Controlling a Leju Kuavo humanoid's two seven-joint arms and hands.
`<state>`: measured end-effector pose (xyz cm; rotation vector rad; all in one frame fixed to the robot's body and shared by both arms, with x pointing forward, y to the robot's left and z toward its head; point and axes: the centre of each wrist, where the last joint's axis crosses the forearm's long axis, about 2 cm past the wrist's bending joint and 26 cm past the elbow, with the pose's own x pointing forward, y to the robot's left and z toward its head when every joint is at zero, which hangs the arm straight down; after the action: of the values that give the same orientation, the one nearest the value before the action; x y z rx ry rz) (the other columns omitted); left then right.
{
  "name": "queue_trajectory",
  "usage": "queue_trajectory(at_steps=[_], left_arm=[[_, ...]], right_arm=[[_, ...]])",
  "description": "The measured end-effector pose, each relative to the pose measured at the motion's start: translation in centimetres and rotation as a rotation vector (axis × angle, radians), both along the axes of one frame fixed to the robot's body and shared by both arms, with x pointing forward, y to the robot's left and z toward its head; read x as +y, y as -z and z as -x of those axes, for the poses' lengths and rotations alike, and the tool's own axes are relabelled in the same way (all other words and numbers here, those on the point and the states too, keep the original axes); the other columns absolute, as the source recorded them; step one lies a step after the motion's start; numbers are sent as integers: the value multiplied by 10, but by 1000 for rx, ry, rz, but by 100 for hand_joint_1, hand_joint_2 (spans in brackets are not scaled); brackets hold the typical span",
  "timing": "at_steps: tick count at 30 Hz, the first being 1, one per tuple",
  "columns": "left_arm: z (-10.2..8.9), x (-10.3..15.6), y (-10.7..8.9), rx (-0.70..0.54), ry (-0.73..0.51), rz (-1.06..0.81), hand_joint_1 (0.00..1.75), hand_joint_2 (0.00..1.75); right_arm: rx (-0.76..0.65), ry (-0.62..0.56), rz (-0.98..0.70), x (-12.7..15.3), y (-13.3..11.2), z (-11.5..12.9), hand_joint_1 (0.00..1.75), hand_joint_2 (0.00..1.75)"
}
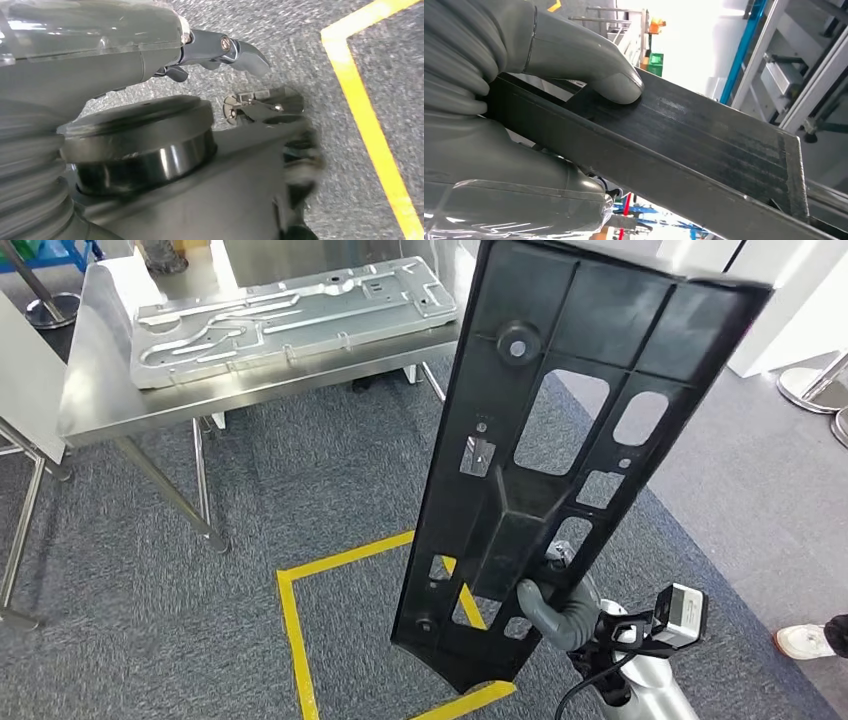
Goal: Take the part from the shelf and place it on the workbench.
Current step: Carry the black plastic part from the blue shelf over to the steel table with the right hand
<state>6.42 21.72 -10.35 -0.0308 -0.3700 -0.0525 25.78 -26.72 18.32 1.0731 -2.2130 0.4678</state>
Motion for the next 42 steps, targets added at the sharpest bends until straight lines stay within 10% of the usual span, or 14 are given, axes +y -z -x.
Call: queue_trajectory(at_steps=[42], left_arm=[[-1, -2, 0, -16, 12, 12, 0, 175]], right_arm=[[16, 74, 98, -42, 2, -9, 175, 175]])
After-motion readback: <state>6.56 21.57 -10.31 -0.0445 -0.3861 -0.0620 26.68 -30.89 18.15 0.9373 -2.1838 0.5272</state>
